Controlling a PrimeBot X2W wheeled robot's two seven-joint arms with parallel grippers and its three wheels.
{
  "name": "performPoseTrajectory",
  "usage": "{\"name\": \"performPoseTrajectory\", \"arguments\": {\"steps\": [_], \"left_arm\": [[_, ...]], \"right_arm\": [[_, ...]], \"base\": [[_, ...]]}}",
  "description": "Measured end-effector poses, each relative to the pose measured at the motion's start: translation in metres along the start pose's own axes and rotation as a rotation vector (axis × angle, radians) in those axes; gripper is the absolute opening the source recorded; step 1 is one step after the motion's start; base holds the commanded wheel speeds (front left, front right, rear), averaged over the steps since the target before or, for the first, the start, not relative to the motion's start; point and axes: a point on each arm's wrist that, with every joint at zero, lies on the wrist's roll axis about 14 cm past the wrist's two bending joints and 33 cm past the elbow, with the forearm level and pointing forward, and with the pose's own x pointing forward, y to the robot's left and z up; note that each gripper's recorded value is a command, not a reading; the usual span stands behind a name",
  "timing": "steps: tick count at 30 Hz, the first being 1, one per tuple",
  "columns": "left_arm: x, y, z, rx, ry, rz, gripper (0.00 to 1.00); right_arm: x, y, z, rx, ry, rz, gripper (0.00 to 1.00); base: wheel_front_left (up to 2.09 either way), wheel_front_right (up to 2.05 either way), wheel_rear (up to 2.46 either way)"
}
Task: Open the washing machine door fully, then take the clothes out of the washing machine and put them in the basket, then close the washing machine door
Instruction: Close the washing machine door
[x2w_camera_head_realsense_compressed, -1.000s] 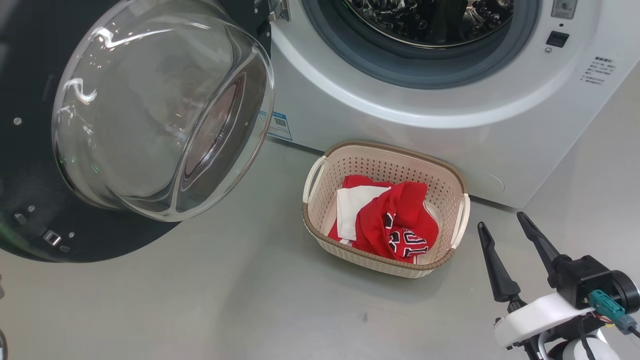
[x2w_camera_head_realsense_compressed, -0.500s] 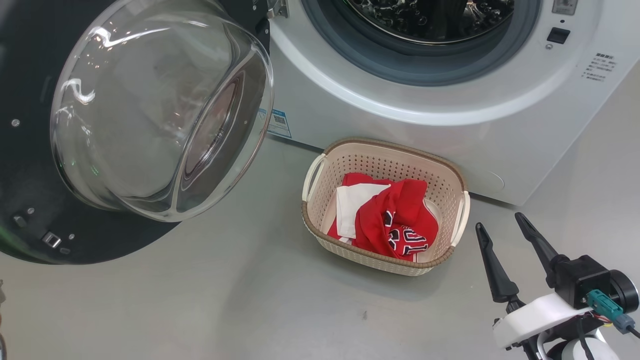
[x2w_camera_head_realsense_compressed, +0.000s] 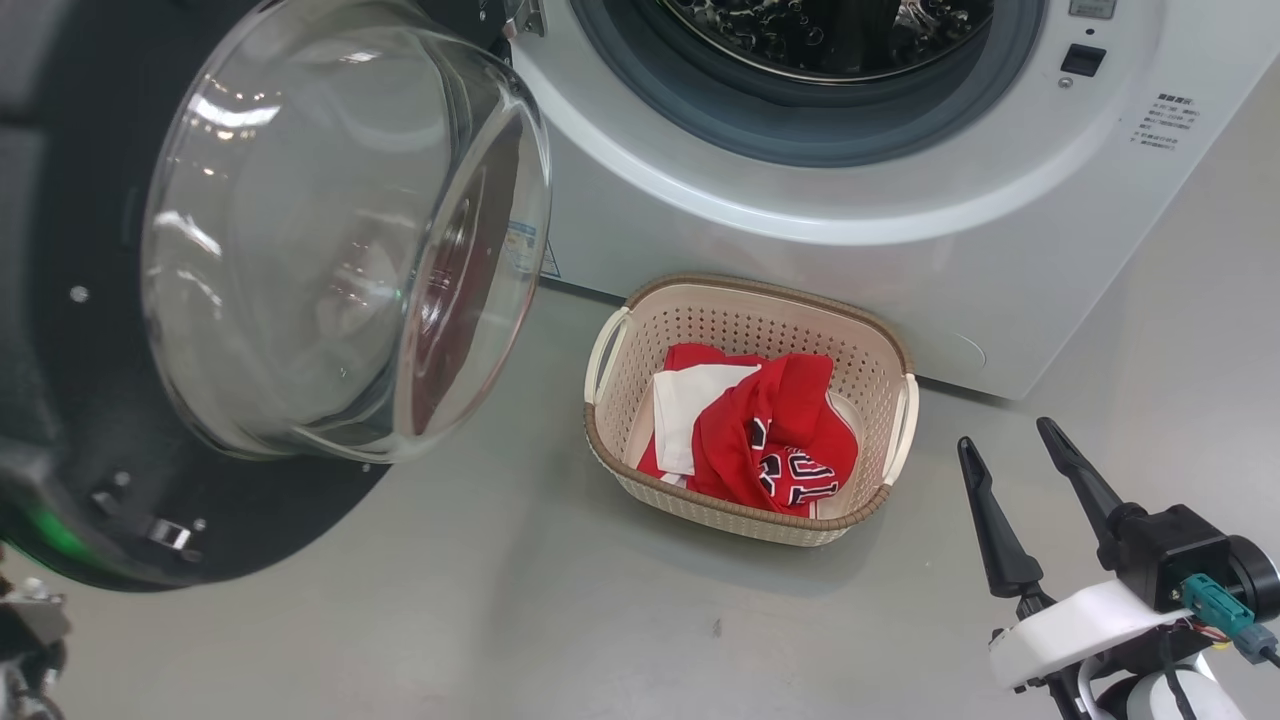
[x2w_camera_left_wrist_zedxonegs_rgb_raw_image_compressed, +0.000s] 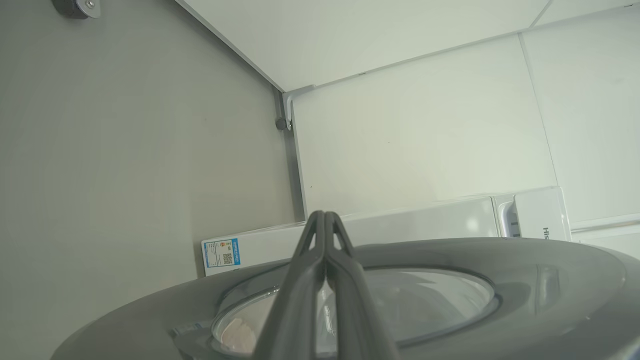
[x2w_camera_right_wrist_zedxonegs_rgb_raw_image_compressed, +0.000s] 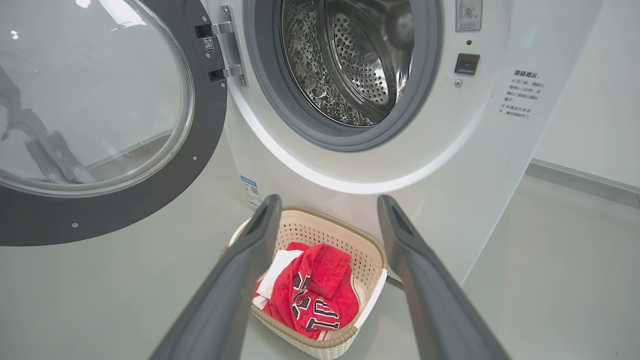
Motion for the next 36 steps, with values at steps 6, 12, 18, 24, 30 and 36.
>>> {"name": "performPoseTrajectory", "arguments": {"steps": [6,12,18,24,30,36], "left_arm": [[-0.01,0.008,-0.027,-0.035,0.059,0.0,0.0],[-0.022,0.008,-0.037,-0.043,0.089,-0.014,0.0],[-0.032,-0.007,-0.071,-0.056,0.196,-0.07,0.0],[-0.043,-0.018,-0.1,-0.069,0.284,-0.111,0.0],[-0.053,-0.026,-0.134,-0.099,0.385,-0.139,0.0],[-0.061,-0.032,-0.169,-0.12,0.496,-0.155,0.0]], "right_arm": [[-0.001,0.001,0.002,0.005,-0.01,-0.005,1.0],[-0.002,0.001,0.004,0.012,-0.017,-0.008,1.0],[-0.003,0.001,0.005,0.012,-0.025,-0.013,1.0],[-0.006,0.005,0.005,0.022,-0.025,-0.009,1.0],[-0.011,-0.002,0.008,0.026,-0.04,-0.042,1.0],[-0.017,-0.013,0.008,0.034,-0.046,-0.087,1.0]], "base": [[0.0,0.0,0.0],[0.0,0.0,0.0],[0.0,0.0,0.0],[0.0,0.0,0.0],[0.0,0.0,0.0],[0.0,0.0,0.0]]}}
